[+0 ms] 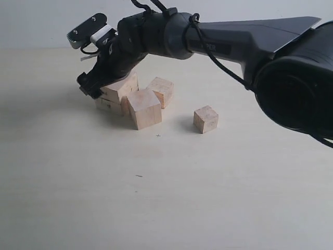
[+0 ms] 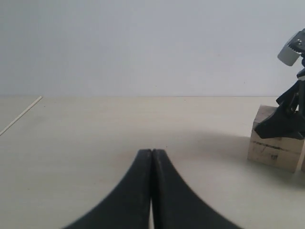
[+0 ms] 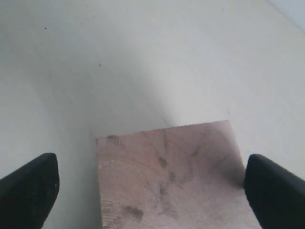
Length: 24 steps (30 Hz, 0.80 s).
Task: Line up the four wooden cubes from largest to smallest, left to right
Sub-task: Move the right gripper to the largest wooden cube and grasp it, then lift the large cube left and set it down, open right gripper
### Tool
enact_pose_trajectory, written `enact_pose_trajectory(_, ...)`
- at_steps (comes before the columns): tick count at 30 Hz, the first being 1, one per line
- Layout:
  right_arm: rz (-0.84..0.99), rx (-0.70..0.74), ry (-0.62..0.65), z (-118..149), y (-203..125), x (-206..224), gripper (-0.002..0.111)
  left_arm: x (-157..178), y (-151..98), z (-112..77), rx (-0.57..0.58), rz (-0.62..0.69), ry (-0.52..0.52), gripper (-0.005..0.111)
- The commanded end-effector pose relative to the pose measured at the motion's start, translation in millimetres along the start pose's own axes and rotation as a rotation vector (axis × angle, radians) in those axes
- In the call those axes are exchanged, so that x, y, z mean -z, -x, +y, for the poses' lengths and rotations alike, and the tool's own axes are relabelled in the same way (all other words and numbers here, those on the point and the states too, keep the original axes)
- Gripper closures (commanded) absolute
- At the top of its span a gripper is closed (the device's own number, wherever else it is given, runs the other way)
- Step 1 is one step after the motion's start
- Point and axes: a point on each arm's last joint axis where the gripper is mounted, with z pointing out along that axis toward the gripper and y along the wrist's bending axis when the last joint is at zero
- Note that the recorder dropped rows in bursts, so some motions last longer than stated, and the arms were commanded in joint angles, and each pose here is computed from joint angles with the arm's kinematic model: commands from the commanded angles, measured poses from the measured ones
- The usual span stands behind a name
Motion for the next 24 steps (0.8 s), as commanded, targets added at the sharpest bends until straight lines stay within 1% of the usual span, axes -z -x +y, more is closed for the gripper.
enact_pose_trajectory(1,0.058,-0.017,-0.017,-16,0,5,0.003,1,1,0.2,-0.002,-0.01,0.004,0.107)
enact_pose_trajectory(5,0.078,-0.077,-0.044,-35,-5,6,0.003,1,1,0.2,-0.002,-0.01,0.004,0.107)
enact_pose_trajectory(8,0.112,-0.092,-0.045,-41,-12,3,0.003,1,1,0.2,-0.002,-0.01,0.004,0.107)
enact_pose_trajectory(13,0.162,-0.017,-0.007,-37,-24,-8,0.004,1,1,0.2,-0.002,-0.01,0.004,0.107)
enact_pose_trajectory(14,0.161,0.006,0.014,-36,-24,-8,0.005,1,1,0.2,-0.002,-0.01,0.004,0.107)
enact_pose_trajectory(15,0.16,0.037,0.032,-34,-24,-8,0.009,1,1,0.2,-0.002,-0.01,0.004,0.107)
enact_pose_trajectory(17,0.151,0.078,0.054,-33,-20,-4,0.025,1,1,0.2,-0.002,-0.01,0.004,0.107)
enact_pose_trajectory(18,0.142,0.101,0.058,-33,-16,0,0.038,1,1,0.2,-0.002,-0.01,0.004,0.107)
enact_pose_trajectory(22,0.058,0.098,0.039,-37,12,29,0.101,1,1,0.2,-0.002,-0.01,0.004,0.107)
enact_pose_trajectory(23,0.028,0.089,0.033,-38,21,40,0.107,1,1,0.2,-0.002,-0.01,0.004,0.107)
enact_pose_trajectory(24,-0.001,0.087,0.032,-38,30,52,0.107,1,1,0.2,-0.002,-0.01,0.004,0.107)
